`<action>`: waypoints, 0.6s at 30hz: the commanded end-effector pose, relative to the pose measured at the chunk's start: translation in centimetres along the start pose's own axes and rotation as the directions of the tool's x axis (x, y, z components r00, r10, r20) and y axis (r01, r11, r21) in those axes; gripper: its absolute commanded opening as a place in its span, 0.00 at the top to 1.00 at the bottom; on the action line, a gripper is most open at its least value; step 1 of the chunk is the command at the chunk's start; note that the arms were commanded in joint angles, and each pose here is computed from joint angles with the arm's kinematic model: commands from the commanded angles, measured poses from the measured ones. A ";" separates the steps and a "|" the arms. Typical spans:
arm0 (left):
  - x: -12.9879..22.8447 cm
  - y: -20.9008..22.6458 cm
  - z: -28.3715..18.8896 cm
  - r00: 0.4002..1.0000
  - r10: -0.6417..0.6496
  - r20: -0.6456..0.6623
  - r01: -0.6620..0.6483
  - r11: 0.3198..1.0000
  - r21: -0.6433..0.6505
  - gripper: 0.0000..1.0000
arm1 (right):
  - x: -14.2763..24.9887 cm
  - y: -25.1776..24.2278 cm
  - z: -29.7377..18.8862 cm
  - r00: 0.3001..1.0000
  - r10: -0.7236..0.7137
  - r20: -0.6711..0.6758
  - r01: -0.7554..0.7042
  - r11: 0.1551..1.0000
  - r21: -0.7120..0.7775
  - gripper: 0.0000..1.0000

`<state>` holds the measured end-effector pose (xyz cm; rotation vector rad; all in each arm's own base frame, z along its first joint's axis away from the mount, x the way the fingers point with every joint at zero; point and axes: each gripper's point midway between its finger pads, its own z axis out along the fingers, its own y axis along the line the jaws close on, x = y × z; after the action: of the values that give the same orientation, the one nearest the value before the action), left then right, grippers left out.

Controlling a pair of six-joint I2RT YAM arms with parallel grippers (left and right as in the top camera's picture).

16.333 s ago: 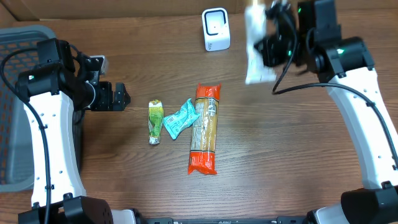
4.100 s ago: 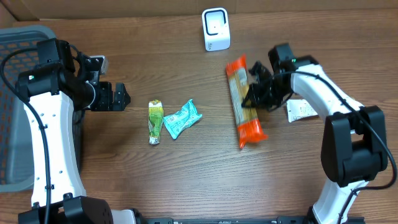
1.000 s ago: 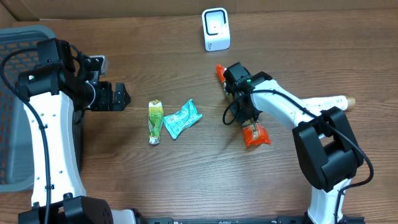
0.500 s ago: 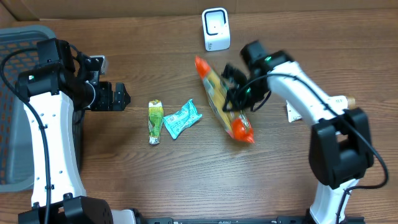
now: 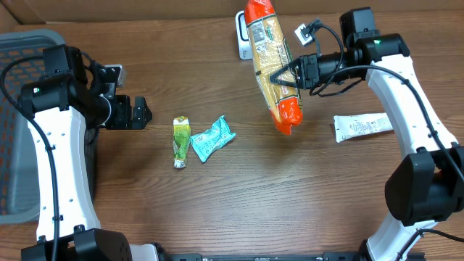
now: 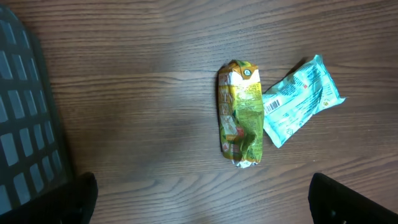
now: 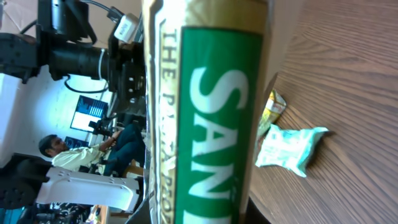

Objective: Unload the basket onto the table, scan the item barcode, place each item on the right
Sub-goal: 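Raise the spaghetti upright and hold it to the white scanner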

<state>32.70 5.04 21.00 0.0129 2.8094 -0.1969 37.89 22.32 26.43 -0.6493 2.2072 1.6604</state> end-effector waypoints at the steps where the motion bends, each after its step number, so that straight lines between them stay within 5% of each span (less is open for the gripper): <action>1: -0.2 -0.4 -0.3 1.000 0.027 0.015 -0.027 1.000 0.012 0.00 | -2.8 5.5 -1.0 0.991 -0.128 0.050 0.130 0.991 -0.035 0.97; 4: -0.2 -0.4 -0.3 1.000 0.027 0.015 -0.027 1.000 0.012 0.00 | -4.8 3.4 -1.2 0.989 -0.134 0.064 0.117 0.968 0.220 0.97; 6: -0.2 -0.4 -0.3 1.000 0.027 0.015 -0.027 1.000 0.012 0.01 | -6.4 0.3 -2.0 0.986 -0.141 0.092 0.078 0.866 0.495 0.97; 10: -0.2 -0.4 -0.3 1.000 0.027 0.015 -0.027 1.000 0.012 0.01 | -8.4 -4.4 -3.6 0.965 -0.249 0.081 0.059 0.508 0.859 0.97; 14: -0.2 -0.4 -0.3 1.000 0.027 0.015 -0.027 1.000 0.012 0.00 | -9.9 -7.9 -4.3 0.943 -0.333 -0.014 0.074 0.170 0.983 0.96; 18: -0.2 -0.4 -0.3 1.000 0.027 0.015 -0.027 1.000 0.012 0.00 | -11.2 -11.8 -3.5 0.920 -0.366 -0.143 0.135 -0.047 0.990 0.96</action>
<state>32.70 5.05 21.00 0.0134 2.8092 -0.1962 50.82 22.79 22.70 -0.4456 2.2804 0.0425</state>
